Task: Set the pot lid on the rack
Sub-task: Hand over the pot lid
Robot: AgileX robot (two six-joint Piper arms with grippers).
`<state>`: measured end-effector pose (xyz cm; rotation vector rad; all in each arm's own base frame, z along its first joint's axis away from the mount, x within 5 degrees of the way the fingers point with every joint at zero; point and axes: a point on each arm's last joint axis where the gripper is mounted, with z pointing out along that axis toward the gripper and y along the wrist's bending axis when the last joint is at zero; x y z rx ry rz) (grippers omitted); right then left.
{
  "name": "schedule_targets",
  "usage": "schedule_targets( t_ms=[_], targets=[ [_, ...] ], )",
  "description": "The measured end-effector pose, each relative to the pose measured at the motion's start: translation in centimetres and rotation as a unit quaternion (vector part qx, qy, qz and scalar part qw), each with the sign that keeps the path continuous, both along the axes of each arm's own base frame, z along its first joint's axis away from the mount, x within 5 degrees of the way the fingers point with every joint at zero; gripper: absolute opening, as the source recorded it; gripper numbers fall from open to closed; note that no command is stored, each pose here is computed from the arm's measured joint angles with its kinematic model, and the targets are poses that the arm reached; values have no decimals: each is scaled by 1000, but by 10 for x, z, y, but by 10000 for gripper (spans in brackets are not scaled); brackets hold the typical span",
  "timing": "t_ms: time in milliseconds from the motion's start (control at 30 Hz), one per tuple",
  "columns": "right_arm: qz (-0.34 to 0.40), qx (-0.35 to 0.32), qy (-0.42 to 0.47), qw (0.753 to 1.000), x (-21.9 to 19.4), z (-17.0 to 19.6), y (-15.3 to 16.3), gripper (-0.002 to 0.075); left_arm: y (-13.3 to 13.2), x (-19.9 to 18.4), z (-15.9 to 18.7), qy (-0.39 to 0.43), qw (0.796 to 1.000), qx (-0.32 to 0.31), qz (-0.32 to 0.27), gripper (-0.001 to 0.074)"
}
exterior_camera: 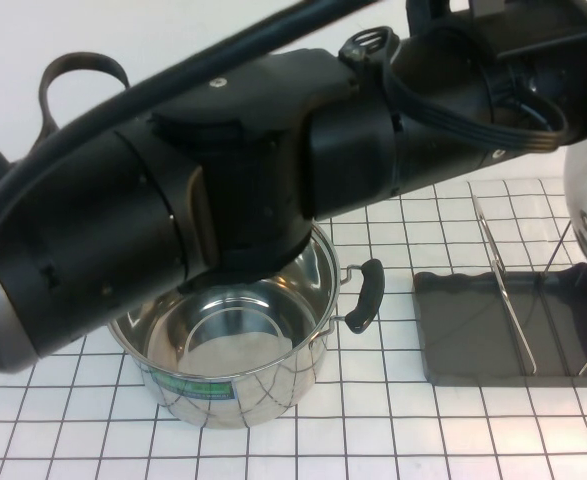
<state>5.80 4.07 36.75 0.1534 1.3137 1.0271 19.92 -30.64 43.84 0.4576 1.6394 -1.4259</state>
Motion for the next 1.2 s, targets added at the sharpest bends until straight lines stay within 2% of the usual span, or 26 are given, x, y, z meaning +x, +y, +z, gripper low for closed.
schedule_targets(
  t_ms=[300,500,600,833,900,967,1033,1100,1200],
  targets=[
    [-5,-45,-25,999,-1,0,2,113,0,-1,2,-24,1000,4,-10,344],
    [-3,-87,-48,995,-3,1,4,26,-3,-3,0,-77,996,28,-19,533],
    [-19,-102,-51,993,-1,1,3,17,-3,-3,0,-98,994,36,-20,566],
    [-22,-119,-61,991,-1,1,3,15,-3,-3,0,-125,991,47,-19,572],
    [-22,-119,-62,991,-1,1,3,15,-2,-4,1,-131,990,48,-15,540],
    [-24,-120,-62,991,-1,1,3,15,3,-5,6,-138,989,45,-9,470],
    [-24,-120,-62,991,-1,1,3,15,12,-5,13,-158,986,49,1,348],
    [-23,-118,-61,991,-1,1,3,15,25,-4,23,-181,982,55,16,191],
    [-21,-112,-56,992,-1,1,3,15,46,-1,33,-200,977,67,26,57]
  ],
)
